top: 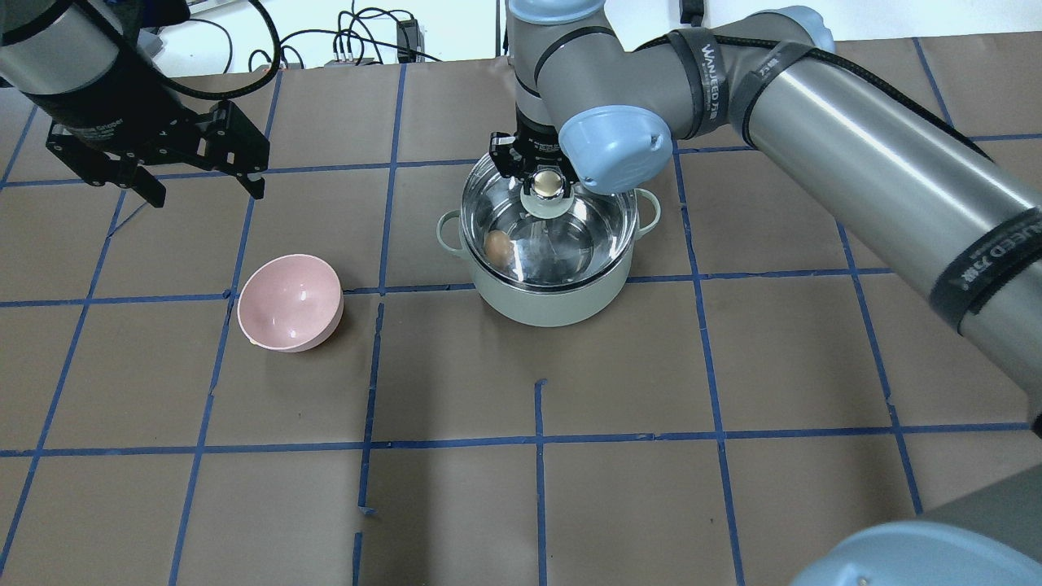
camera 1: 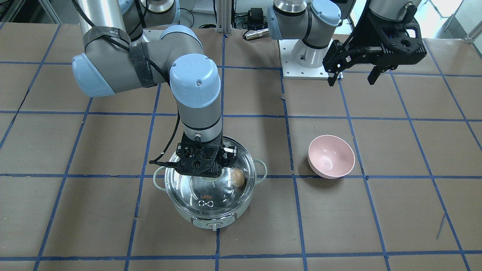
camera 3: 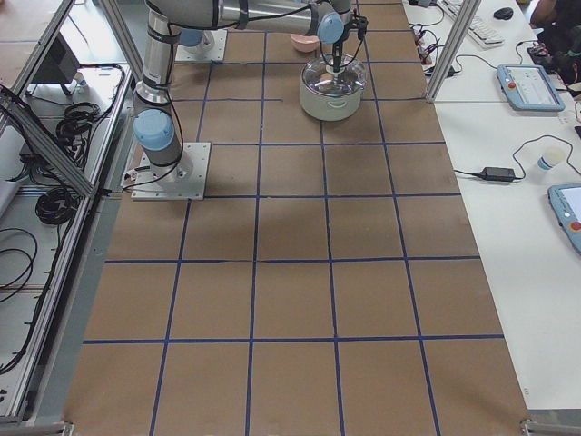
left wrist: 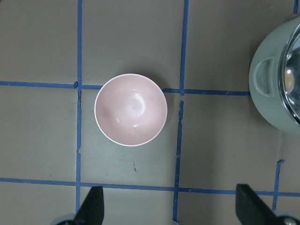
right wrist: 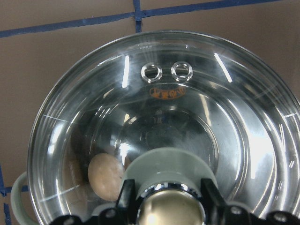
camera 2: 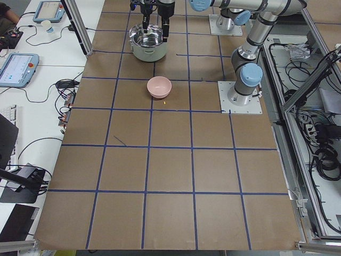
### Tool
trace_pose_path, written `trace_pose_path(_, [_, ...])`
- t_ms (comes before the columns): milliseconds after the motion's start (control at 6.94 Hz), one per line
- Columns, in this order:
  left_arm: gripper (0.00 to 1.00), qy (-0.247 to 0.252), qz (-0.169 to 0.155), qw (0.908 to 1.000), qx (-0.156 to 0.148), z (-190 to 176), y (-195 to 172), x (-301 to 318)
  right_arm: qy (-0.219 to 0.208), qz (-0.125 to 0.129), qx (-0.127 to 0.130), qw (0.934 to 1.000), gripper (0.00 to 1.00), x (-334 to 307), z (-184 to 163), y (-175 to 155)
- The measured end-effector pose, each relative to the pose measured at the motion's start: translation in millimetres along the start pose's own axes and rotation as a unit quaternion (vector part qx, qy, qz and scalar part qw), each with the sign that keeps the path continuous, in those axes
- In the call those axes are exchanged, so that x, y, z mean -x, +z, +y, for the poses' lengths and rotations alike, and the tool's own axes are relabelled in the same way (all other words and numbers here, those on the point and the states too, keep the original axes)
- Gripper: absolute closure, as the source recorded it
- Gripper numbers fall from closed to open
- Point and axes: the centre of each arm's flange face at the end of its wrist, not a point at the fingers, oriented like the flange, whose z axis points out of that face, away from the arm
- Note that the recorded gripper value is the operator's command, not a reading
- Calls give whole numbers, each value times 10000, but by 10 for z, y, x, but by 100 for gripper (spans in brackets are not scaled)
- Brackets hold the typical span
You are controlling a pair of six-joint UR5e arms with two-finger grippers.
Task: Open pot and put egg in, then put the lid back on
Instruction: 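Lower the glass lid onto the pot and release the knob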
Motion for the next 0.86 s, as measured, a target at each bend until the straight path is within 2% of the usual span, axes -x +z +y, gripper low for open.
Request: trace_pose_path(865, [0,0,0,10000,8,1,8,0,-7,66,85,9999,93,-19,16,1])
